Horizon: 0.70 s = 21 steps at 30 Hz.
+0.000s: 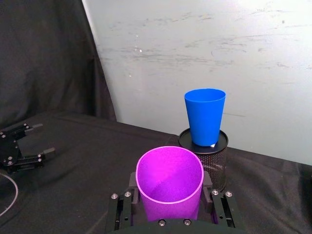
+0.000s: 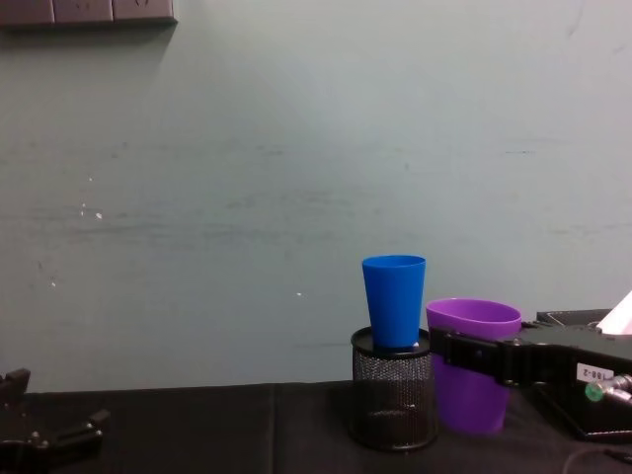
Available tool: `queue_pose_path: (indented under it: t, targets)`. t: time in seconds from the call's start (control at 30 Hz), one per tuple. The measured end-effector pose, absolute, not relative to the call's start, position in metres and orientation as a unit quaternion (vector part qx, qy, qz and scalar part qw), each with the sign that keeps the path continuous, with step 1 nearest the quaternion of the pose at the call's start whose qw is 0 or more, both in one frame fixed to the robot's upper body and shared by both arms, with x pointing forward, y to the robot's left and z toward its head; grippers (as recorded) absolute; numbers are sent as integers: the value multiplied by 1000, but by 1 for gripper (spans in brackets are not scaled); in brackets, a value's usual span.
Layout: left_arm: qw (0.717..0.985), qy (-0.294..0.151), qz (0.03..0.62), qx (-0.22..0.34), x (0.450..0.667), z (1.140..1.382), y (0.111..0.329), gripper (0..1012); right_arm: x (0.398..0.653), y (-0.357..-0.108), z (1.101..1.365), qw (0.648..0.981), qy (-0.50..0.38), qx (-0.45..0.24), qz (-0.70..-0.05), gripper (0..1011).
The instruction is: Pick up one cup with a gripper and tap it against the other cup.
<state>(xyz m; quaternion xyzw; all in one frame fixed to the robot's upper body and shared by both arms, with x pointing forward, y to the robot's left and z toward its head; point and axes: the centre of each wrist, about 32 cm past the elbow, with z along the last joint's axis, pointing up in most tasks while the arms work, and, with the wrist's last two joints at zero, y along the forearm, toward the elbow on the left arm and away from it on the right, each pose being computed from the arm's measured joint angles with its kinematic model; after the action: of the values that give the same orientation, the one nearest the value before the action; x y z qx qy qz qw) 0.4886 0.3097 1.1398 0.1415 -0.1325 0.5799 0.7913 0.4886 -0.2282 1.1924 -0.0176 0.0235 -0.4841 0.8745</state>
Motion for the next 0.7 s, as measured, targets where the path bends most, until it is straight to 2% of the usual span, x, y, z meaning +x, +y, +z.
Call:
queue_pose_path:
  t: [0.7]
  targets:
    - [791, -132, 580, 141, 489, 1140, 310, 1000, 489, -228, 1192, 875, 24, -18, -484, 726]
